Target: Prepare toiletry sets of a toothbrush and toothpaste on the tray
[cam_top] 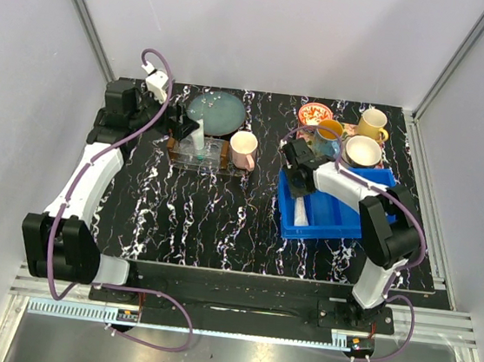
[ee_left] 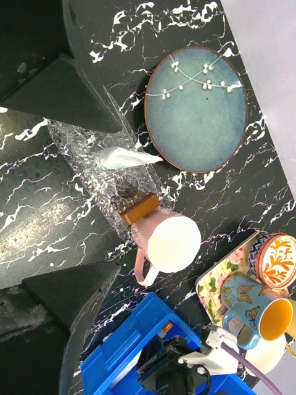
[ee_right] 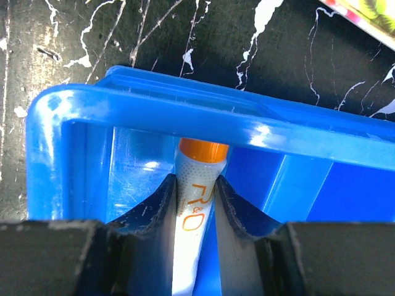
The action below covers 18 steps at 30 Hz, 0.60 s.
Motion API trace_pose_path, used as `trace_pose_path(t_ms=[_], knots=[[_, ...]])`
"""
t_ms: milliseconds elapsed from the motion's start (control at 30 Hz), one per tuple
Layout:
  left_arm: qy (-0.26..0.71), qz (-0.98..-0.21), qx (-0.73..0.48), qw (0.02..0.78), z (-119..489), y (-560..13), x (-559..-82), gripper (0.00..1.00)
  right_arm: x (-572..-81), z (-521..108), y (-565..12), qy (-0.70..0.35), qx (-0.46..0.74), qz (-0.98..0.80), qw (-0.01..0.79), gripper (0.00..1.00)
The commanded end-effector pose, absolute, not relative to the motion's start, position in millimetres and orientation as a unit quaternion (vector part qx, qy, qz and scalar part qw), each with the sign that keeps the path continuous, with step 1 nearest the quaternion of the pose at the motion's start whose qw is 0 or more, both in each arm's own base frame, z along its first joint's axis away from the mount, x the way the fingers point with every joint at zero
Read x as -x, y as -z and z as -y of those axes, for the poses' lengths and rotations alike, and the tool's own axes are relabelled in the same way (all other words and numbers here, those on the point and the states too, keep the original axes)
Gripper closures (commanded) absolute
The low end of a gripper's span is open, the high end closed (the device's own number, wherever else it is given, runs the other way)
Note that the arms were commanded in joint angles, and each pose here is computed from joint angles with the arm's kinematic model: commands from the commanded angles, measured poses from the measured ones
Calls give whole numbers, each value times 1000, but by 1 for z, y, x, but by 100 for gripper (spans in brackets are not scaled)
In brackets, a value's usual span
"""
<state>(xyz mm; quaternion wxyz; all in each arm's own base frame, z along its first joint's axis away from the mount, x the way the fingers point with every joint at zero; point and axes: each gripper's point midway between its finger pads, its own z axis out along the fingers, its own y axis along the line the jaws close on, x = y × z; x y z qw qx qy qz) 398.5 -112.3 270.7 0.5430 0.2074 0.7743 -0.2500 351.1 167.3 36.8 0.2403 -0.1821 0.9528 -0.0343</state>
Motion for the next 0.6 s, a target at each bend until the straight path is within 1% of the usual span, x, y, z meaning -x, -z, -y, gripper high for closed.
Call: trace_pose_path(t_ms=[0, 367, 567], knots=[[258, -751, -231, 562, 119, -288, -407, 11, -353, -174, -67, 20, 177, -945, 275, 88], [262, -741, -255, 563, 128, -294, -407, 11, -357, -178, -100, 3, 180, -936, 302, 95], [307, -722, -279, 554, 145, -305, -399, 11, -363, -180, -147, -2, 209, -916, 343, 98]])
